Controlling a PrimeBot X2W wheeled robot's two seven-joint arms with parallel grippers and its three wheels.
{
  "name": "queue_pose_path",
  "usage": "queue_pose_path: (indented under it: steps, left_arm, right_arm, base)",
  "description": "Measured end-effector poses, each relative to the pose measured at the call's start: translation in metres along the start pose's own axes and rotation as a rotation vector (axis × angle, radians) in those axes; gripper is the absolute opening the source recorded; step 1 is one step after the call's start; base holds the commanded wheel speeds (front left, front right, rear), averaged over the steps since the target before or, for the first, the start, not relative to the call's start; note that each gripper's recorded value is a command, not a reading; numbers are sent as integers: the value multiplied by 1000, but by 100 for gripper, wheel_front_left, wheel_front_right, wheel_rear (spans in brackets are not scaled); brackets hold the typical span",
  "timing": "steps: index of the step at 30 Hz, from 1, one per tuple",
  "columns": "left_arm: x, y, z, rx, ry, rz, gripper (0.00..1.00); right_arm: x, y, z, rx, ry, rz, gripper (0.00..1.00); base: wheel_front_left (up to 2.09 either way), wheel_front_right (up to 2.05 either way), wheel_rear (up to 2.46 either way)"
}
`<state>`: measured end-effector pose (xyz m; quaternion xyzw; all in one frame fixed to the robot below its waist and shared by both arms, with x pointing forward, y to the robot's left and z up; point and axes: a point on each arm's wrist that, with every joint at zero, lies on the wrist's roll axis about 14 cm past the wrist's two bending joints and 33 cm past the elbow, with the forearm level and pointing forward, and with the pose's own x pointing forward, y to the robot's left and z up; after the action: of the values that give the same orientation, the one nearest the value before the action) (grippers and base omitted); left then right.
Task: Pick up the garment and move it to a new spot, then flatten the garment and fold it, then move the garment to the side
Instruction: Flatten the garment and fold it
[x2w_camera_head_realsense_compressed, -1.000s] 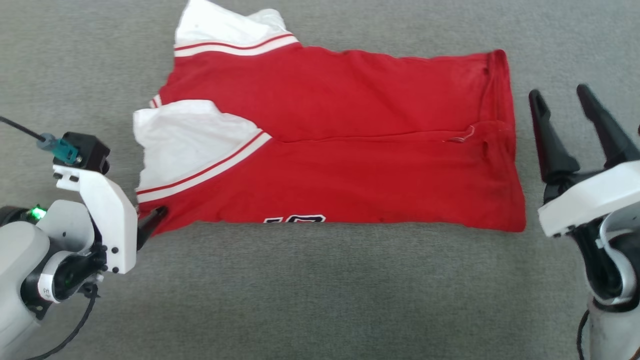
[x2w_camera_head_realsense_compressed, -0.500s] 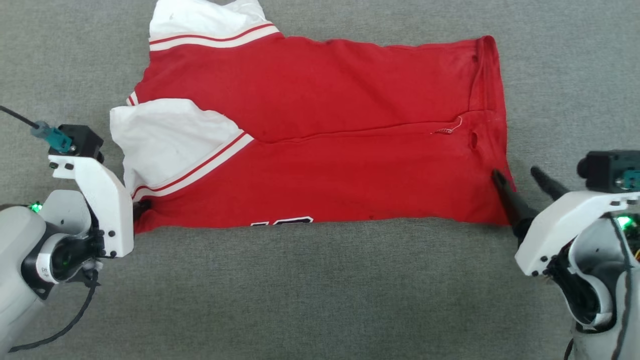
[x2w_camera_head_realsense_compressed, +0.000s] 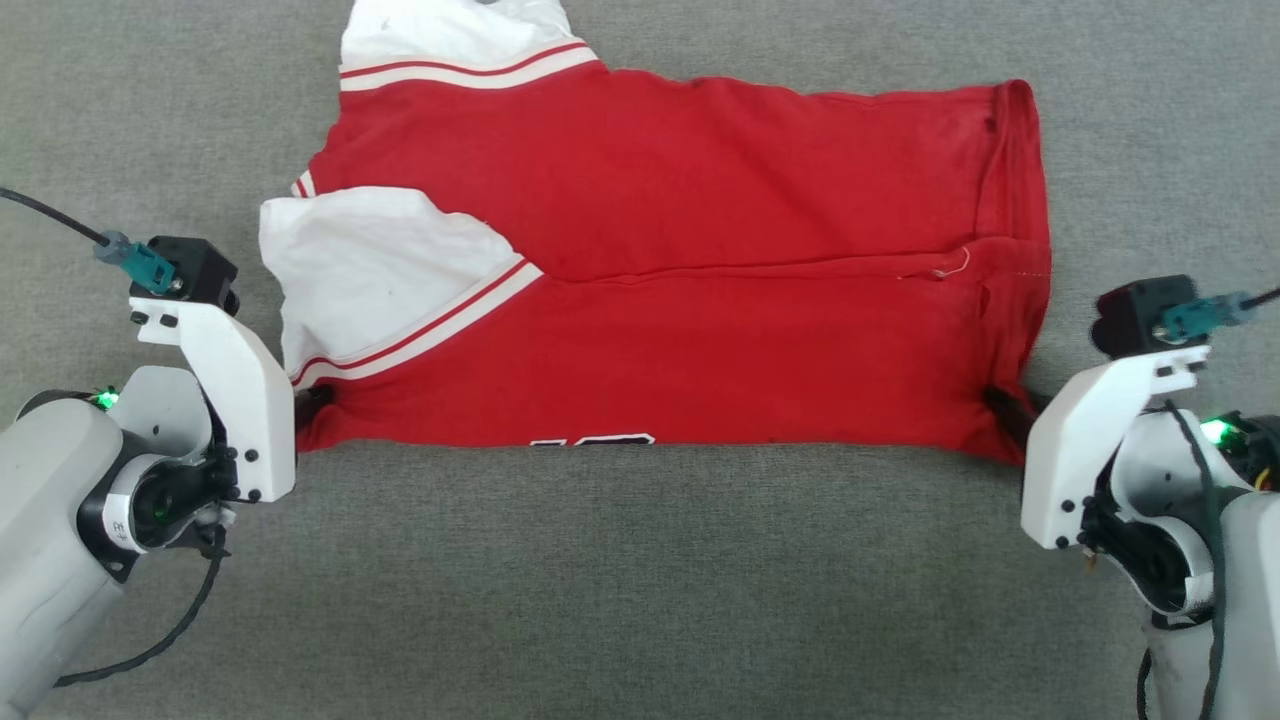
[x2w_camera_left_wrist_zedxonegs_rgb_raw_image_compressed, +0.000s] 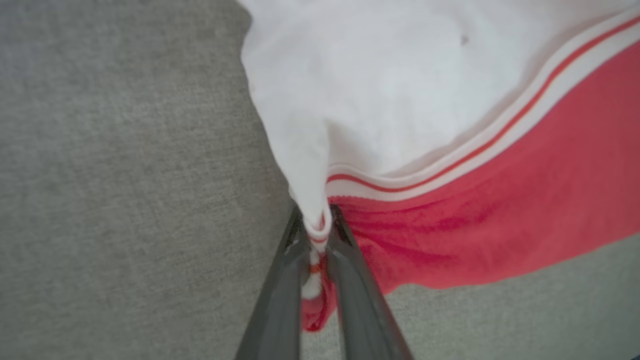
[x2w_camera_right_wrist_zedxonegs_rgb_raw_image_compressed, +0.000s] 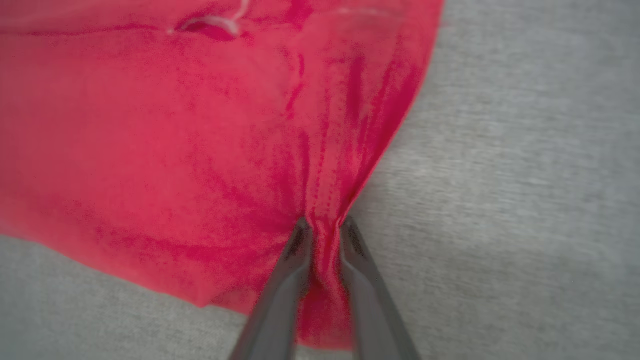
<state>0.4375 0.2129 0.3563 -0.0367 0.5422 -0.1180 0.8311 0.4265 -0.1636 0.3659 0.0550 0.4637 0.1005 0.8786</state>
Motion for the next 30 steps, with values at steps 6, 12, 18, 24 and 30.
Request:
queue_pose_path:
  steps: [6,12,18,24,30]
  left_arm:
    - [-6,-1,2,-3,-19,-4,0]
    - [-21,0,-2,-11,-5,1,0]
    - [-42,3,-15,-10,19,34,0]
    - [-55,-3,-37,-38,65,41,0]
    - [-59,-11,-56,-61,102,31,0]
  right_arm:
    - [-7,4,3,-38,52,20,0]
    - [-23,0,9,-71,79,18,0]
    - [-40,-1,5,-100,123,25,0]
    - [-55,-4,-7,-106,180,22,0]
    - [-60,-6,-25,-79,242,12,0]
  base:
    - [0,0,0]
    - [0,0,0]
    - [0,0,0]
    - [0,0,0]
    - [0,0,0]
